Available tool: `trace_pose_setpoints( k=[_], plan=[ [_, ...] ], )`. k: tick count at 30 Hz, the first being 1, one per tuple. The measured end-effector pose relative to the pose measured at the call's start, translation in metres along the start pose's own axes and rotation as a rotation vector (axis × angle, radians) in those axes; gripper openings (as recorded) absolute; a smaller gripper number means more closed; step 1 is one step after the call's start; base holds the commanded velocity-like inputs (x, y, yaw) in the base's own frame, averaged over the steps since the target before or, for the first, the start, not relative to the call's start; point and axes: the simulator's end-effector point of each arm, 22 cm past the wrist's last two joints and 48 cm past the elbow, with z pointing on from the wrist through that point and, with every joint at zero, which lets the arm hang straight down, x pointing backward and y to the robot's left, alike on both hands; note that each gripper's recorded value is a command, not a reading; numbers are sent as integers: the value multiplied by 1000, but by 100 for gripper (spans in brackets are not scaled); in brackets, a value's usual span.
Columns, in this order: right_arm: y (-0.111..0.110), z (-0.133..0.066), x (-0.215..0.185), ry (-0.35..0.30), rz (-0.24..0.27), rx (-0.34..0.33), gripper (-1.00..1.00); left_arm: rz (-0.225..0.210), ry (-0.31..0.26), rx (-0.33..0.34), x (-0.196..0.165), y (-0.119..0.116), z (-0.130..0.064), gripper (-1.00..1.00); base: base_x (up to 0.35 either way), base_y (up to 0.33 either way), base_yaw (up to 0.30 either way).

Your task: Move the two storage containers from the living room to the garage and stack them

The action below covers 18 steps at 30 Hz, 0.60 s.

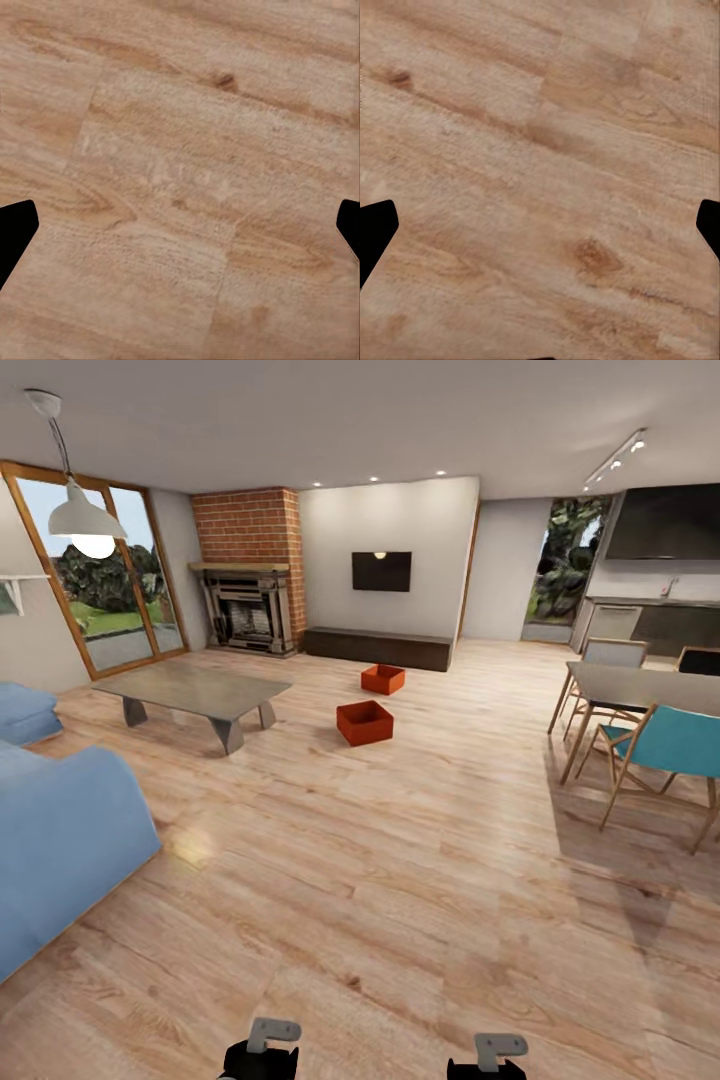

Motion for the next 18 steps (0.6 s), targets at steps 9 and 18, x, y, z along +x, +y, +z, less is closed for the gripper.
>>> trace_pose_setpoints(
  k=[9,18],
  plan=[
    [0,0,2,3,-1,-1,100,1,4,1,2,0,1,100,287,-223,261],
    [0,1,2,4,-4,0,100,0,8,0,4,0,1,100,287,-210,60]
  ],
)
